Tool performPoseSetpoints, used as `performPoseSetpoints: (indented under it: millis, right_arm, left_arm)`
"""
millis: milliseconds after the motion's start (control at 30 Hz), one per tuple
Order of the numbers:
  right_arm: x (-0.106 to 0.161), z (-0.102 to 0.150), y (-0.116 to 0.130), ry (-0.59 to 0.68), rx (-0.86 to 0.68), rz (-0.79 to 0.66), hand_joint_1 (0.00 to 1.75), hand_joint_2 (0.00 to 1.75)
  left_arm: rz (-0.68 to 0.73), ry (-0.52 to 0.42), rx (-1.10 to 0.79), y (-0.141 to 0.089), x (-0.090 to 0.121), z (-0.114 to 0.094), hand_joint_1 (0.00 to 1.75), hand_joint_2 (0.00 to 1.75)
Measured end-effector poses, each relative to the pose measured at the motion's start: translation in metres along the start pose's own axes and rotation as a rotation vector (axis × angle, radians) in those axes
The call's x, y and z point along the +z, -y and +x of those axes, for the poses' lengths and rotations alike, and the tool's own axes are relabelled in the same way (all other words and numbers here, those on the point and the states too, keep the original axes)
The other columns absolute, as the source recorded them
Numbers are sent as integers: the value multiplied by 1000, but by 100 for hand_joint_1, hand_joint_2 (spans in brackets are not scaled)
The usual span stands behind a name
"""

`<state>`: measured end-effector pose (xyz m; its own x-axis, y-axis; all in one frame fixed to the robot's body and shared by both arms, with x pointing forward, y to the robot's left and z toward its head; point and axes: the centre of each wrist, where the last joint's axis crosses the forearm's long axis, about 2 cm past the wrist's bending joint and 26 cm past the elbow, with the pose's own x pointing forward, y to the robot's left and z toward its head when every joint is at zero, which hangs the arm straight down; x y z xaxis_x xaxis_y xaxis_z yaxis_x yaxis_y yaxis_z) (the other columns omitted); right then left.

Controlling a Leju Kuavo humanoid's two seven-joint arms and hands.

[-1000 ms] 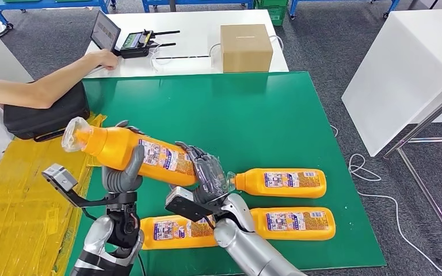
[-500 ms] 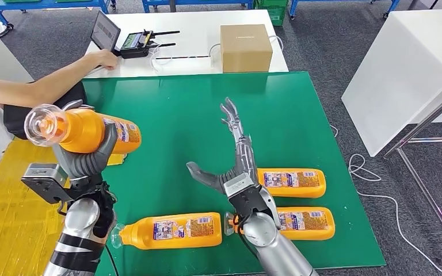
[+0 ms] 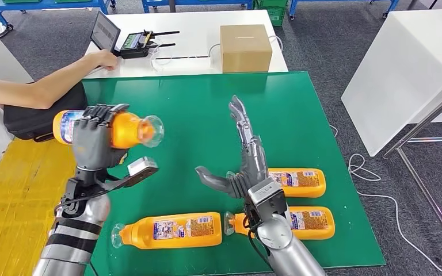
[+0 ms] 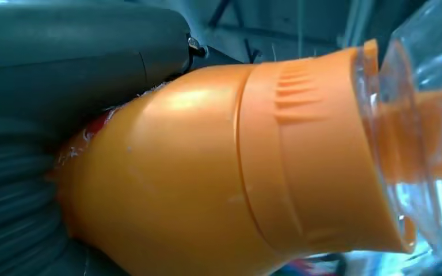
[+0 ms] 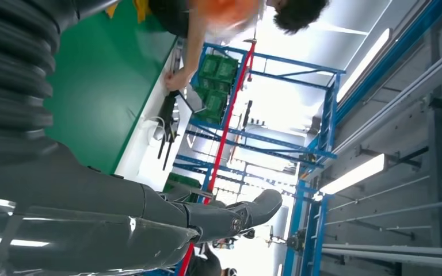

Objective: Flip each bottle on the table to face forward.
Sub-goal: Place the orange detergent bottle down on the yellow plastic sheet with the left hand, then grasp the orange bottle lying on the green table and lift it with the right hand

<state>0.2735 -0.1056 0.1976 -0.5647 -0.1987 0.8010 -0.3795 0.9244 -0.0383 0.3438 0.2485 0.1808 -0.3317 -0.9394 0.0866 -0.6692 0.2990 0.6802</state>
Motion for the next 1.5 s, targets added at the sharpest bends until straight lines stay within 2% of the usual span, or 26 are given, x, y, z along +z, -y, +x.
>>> performPoseSetpoints:
  millis: [167,333,467,667,967,1000,1100,1133,1500]
  right_arm:
    - [3,2,8,-1,15,9,0,175]
    - [5,2,14,-8,32,16,0,175]
    - [6,2,16,-10,41,20,0,175]
    - [7,2,18,-10,48,17,0,175]
    - [7,3,20,6,88,-1,0,175]
    - [7,3,20,8,92,-2,0,175]
    - [7,3,20,10,100,-3,0,175]
    - [7,3,20,11,103,-3,0,175]
    - [9,0,21,-6,142,3,0,175]
  left_arm:
    - [-218,-63,-240,32,15,-32,175,175]
    - [-424,-102,-344,55,46,-61,175,175]
    - [-508,-97,-370,60,61,-72,175,175]
    - [-572,-118,-388,65,67,-82,175,175]
    - [-717,-231,-433,65,73,-107,175,175]
    - [-725,-241,-434,65,74,-109,168,175]
    - [-738,-260,-432,65,76,-112,38,175]
    - [-738,-267,-429,64,76,-113,0,175]
    - [-741,-349,-386,66,75,-112,0,175]
